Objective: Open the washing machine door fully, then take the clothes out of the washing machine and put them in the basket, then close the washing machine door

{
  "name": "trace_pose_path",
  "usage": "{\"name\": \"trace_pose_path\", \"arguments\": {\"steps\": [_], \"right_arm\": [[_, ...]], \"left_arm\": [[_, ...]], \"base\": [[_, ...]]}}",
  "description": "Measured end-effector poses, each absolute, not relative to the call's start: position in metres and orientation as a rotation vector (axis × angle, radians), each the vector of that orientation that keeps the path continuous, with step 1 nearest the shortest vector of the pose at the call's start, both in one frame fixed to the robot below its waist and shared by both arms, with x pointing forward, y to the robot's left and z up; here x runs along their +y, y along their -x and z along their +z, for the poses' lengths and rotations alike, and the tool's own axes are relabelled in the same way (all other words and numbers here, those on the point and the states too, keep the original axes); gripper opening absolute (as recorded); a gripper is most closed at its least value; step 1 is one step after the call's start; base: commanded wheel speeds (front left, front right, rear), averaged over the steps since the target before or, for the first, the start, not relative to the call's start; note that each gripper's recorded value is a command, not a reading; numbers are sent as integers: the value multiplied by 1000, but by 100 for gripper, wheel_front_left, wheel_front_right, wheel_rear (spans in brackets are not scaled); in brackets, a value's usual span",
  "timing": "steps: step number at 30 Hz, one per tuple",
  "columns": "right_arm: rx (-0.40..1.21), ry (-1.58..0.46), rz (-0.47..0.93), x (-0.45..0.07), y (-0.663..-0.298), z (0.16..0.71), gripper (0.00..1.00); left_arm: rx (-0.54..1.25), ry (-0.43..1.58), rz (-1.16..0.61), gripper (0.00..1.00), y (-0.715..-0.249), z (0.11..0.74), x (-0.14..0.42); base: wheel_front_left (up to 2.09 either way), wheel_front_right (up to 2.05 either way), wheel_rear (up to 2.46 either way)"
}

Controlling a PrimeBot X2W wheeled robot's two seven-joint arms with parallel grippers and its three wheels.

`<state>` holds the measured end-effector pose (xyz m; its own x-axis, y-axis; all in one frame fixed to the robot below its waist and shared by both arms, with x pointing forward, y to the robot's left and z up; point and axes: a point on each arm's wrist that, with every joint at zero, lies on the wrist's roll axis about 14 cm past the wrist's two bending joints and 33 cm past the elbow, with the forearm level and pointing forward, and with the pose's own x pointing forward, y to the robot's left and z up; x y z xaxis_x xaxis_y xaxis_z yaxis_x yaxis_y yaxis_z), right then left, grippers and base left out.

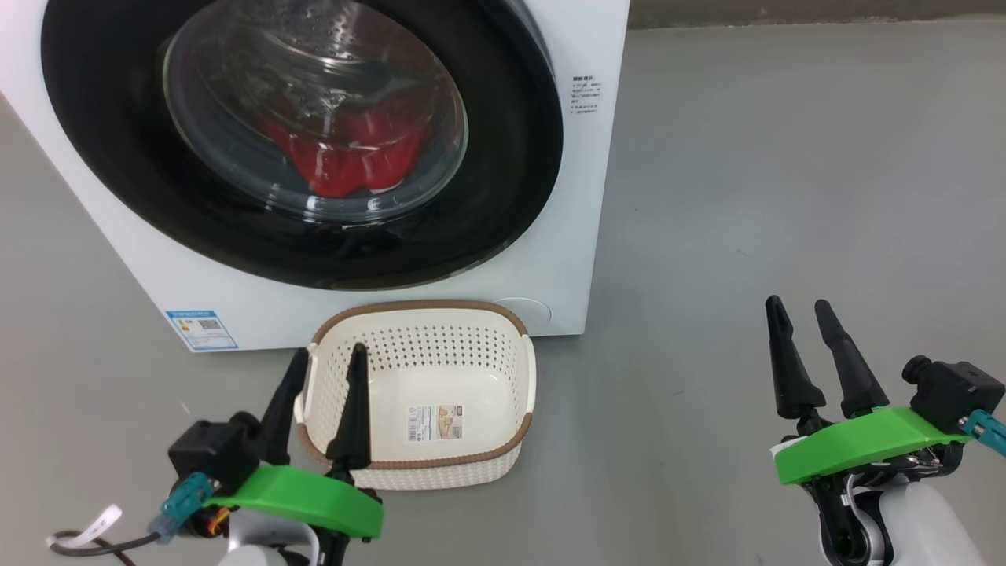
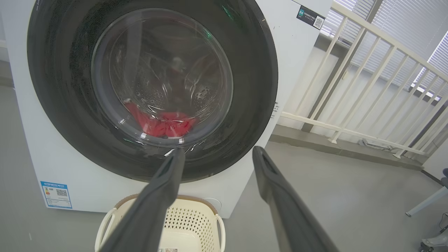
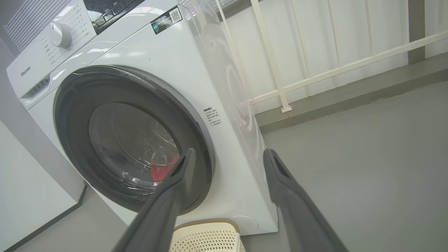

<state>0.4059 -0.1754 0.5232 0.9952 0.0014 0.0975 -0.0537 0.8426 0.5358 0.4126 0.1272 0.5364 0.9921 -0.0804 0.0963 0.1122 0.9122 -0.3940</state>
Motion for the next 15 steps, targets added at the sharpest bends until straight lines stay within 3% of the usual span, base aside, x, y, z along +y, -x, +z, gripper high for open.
{"name": "trace_pose_path", "arguments": {"steps": [15], "right_arm": [[-160, -356, 73, -169, -409, 541, 100]], "left_arm": [[-171, 193, -145, 100, -417, 556, 114]], "base": [[0, 0, 0]]}}
